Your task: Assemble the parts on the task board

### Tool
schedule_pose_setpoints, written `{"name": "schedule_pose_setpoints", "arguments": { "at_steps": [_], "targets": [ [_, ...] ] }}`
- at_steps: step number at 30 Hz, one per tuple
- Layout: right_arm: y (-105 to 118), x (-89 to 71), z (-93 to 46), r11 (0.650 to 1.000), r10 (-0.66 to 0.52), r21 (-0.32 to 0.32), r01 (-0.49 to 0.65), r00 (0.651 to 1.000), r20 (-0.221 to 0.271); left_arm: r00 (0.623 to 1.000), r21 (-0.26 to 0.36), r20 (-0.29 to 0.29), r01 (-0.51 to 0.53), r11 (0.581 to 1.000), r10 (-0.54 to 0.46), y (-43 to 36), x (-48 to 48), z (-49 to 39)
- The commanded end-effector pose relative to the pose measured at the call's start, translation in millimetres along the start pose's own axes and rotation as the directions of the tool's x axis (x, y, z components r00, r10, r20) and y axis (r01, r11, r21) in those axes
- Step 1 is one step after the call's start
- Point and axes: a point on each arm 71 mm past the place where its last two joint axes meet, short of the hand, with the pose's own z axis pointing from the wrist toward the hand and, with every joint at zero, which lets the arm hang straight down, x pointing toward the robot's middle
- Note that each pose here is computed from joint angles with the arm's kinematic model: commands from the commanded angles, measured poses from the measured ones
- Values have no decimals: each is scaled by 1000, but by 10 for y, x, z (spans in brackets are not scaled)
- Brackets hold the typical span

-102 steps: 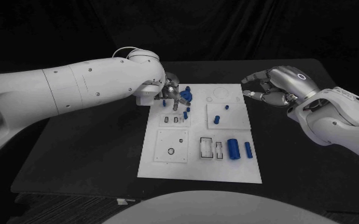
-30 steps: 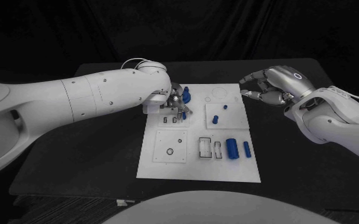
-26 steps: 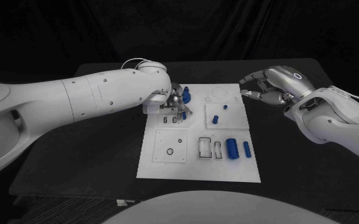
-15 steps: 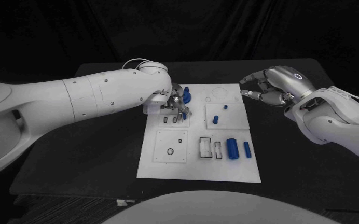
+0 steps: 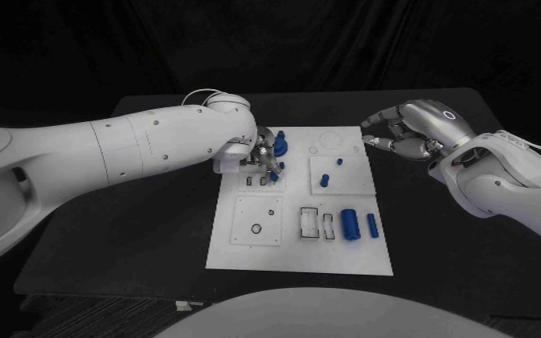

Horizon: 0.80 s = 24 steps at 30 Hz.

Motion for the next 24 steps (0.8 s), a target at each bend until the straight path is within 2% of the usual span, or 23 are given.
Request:
{"name": "schedule_pose_setpoints", "arguments": {
  "at_steps": [1, 10, 24],
  "targets": [
    [0, -5, -9, 1000, 5, 3, -5, 1000, 13, 1000, 21, 11, 11, 1000, -11, -3, 5, -4],
    [-17, 26, -26, 1000, 6, 10, -6, 1000, 3, 999, 18, 24, 26, 999, -26, 60, -5, -17],
    [-33, 58, -54, 1000, 8, 20, -8, 1000, -11, 997, -23, 49, 62, 998, -61, 274, 11, -90]
  ]
}}
